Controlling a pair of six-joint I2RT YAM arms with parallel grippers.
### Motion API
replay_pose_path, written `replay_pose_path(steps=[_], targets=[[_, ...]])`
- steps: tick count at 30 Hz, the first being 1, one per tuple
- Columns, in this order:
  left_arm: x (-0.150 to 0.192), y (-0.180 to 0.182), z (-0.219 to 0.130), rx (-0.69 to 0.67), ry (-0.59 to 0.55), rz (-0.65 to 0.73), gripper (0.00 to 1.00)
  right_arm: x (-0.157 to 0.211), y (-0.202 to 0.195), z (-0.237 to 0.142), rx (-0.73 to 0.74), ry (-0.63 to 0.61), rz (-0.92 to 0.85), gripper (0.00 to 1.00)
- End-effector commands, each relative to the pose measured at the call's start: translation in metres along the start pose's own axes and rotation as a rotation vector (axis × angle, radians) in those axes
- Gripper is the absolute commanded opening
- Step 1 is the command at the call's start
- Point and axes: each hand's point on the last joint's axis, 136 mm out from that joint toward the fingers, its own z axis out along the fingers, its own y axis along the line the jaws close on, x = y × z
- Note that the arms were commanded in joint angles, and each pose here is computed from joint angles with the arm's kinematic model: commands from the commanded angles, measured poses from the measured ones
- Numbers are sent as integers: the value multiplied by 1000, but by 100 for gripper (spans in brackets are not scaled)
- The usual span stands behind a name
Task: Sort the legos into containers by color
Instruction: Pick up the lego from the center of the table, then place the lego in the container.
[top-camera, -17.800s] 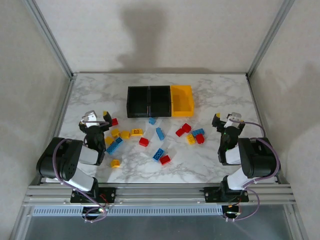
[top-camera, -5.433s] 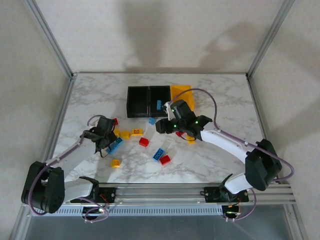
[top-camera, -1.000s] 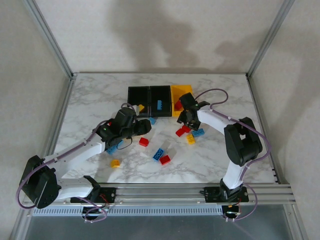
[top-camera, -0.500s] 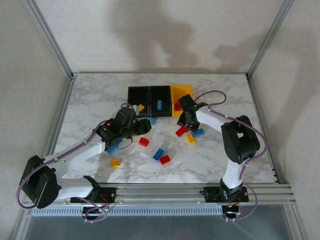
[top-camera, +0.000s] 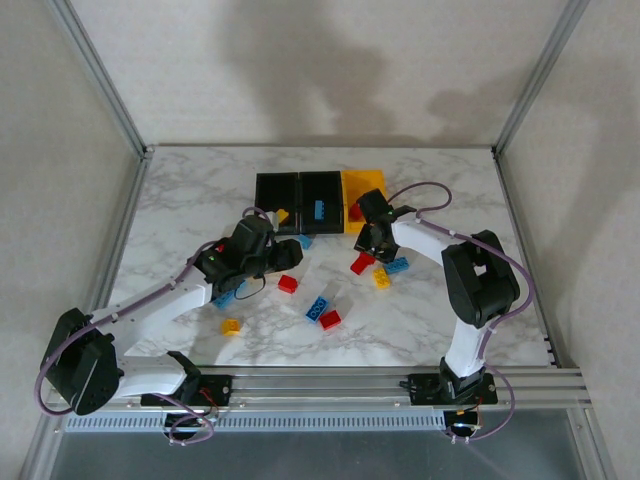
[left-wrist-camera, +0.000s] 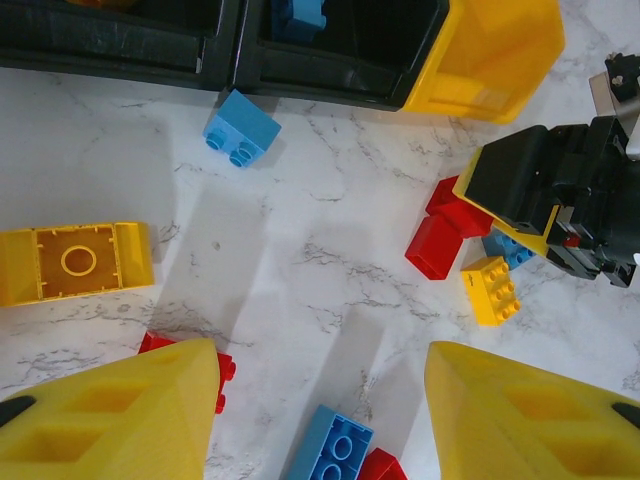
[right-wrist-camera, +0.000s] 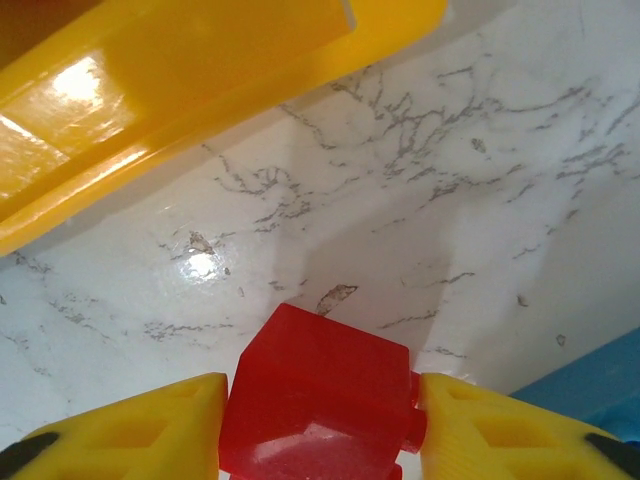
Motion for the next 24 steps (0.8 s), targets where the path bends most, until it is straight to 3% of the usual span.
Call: replay_pose_path(steps=[1,7,13,24], targets=[[-1,2,2,-11,-13,-6,57,12,-9,8,27,36,-18,45],[-4,-2,2,4,-21,-18,57,1,-1,-10,-3,-8,-33,39],[-10,-8,1,16,-34,-27,57,-15,7,-43,-37,-79,-50,38],[-25,-29,1,86,-65,-66,57,-83,35,-83,-78,-221,-67,38]])
